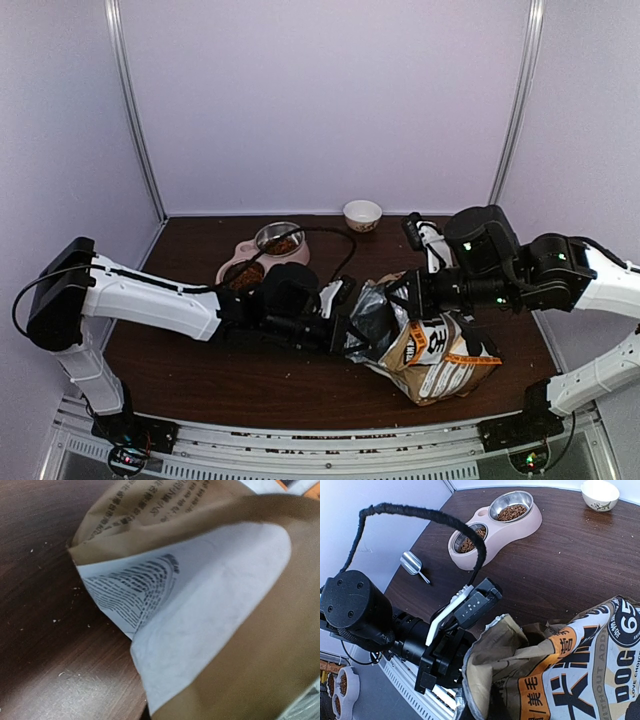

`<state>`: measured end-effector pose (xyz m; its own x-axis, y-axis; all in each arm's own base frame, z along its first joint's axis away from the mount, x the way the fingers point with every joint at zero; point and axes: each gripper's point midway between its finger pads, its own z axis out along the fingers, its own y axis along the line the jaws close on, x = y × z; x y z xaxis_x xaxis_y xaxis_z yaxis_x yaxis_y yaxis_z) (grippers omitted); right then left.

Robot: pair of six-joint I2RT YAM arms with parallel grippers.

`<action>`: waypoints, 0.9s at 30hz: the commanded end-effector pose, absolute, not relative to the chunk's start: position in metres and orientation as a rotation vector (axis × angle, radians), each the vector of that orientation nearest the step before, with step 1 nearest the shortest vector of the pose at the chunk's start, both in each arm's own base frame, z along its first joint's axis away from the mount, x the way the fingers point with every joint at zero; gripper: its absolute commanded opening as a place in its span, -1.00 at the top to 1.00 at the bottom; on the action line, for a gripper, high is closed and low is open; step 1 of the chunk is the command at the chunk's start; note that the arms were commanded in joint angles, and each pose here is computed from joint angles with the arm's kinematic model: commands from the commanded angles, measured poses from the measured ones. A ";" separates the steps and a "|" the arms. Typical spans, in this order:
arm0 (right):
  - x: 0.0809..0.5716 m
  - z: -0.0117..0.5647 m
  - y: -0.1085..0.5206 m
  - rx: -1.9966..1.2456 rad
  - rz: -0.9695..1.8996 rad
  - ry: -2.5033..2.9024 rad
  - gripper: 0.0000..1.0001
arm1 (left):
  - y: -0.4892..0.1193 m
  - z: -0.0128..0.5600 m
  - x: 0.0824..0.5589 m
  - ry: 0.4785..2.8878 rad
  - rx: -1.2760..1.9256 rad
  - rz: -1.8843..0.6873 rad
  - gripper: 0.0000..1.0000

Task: Serve the pet food
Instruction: Adjust the pet food bag at the center of the board.

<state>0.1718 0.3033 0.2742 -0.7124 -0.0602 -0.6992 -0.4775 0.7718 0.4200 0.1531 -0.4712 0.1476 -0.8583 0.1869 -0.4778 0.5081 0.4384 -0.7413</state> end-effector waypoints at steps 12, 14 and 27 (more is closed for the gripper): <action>0.178 0.342 0.307 -0.451 0.800 2.115 1.00 | -0.488 0.388 0.105 1.580 0.858 -1.738 1.00; 0.178 0.342 0.308 -0.465 0.792 2.115 1.00 | -0.485 0.404 0.102 1.543 0.857 -1.748 1.00; 0.179 0.339 0.331 -0.543 0.800 2.119 1.00 | -0.477 0.456 0.086 1.380 0.803 -1.834 1.00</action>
